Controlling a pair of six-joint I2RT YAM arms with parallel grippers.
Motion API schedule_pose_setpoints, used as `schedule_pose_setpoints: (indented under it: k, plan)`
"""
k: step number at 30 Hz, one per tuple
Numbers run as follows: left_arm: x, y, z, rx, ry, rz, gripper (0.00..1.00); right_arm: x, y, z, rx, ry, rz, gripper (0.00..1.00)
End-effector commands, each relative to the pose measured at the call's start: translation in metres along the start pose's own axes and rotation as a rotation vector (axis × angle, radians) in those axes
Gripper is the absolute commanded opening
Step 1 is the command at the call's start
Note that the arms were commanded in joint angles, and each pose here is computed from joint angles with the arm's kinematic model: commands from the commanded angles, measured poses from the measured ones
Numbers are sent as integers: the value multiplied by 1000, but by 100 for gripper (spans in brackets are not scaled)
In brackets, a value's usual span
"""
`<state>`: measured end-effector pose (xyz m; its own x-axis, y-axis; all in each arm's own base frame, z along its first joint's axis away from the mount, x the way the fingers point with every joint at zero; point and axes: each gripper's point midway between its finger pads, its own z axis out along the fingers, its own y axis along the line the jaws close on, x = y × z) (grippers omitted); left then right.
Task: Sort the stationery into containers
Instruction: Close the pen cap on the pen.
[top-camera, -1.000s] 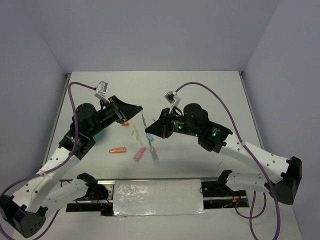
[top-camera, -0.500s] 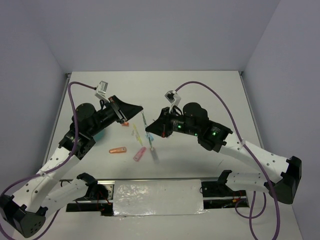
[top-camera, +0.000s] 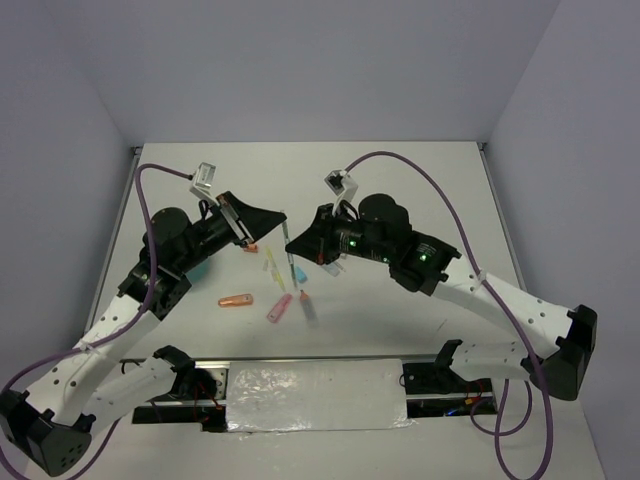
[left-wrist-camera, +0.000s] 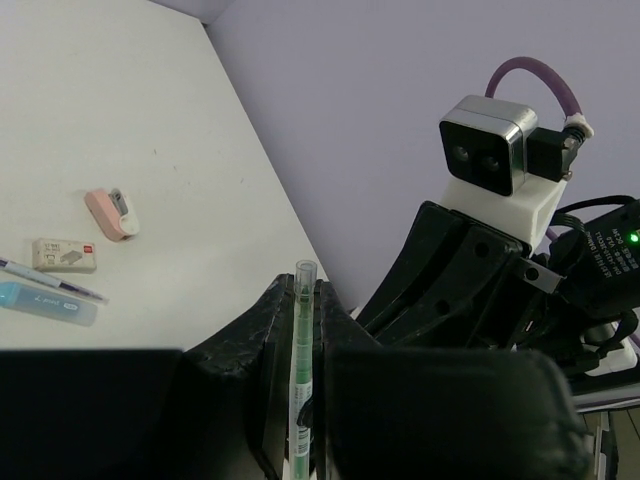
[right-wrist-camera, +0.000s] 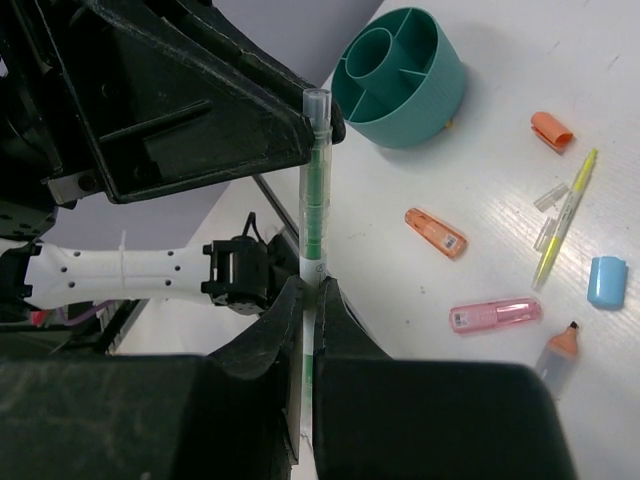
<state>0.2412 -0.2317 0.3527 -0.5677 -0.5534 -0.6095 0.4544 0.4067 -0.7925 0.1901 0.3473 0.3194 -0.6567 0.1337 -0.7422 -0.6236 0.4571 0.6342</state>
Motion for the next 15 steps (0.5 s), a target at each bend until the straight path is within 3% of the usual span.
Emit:
schedule_pose_setpoints:
  k: [1, 10, 15]
  plan:
    - [7, -14, -5, 78, 31, 26, 0, -47, 26, -4, -48, -133, -40, 0]
    - [26, -8, -13, 79, 112, 60, 0, -108, 28, -16, -50, -294, -115, 0]
    - [35, -6, -17, 85, 144, 60, 0, -121, 40, -11, -87, -303, -128, 0]
